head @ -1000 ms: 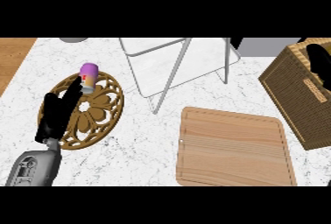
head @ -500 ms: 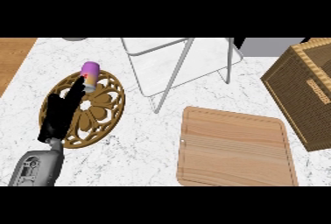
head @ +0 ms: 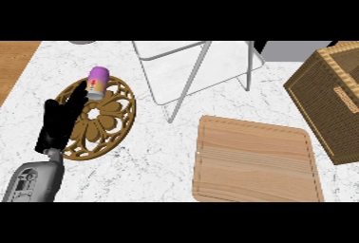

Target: Pick the lemon from the cutting board and place it in the basket

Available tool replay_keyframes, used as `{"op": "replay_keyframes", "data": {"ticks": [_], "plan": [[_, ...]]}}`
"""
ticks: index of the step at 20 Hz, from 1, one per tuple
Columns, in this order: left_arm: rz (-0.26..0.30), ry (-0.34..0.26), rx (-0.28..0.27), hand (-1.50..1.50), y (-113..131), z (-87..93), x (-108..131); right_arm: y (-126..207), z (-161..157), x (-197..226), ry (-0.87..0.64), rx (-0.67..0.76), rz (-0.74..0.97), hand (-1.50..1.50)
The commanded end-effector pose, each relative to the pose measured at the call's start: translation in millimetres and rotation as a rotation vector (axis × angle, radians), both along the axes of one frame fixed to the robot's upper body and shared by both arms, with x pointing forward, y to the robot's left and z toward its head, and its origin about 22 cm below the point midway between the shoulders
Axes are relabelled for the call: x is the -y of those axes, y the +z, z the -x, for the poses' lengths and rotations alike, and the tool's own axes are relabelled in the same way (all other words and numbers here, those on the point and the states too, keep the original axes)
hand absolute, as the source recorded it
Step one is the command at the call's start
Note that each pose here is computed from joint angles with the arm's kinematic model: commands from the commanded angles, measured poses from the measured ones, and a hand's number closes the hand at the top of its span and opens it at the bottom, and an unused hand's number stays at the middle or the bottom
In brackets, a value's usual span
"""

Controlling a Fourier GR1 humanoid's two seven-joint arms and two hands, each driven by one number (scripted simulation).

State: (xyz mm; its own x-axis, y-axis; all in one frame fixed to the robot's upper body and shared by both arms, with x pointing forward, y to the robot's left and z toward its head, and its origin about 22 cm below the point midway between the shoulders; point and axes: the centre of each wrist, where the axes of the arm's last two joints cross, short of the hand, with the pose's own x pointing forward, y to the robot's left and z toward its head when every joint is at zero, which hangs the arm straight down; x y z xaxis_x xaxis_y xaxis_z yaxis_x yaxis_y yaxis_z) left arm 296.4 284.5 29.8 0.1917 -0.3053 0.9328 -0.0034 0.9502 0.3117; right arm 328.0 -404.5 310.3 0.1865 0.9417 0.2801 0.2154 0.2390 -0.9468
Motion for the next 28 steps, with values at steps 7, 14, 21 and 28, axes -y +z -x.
{"op": "replay_keyframes", "data": {"ticks": [7,14,21,28], "plan": [[0.0,-0.005,-0.01,0.0,-1,-1.0,11,-51,-17,53,0.073,-0.077,-0.009,1.5],[0.012,-0.015,-0.003,0.0,-17,5.6,6,-99,-24,83,0.075,-0.138,-0.137,1.5],[-0.002,-0.013,0.017,0.0,-12,6.4,8,-138,-34,86,0.033,-0.074,-0.323,-1.5],[-0.006,-0.006,-0.016,0.0,-13,3.9,9,-138,-32,89,0.023,0.162,-0.441,-1.5]]}}
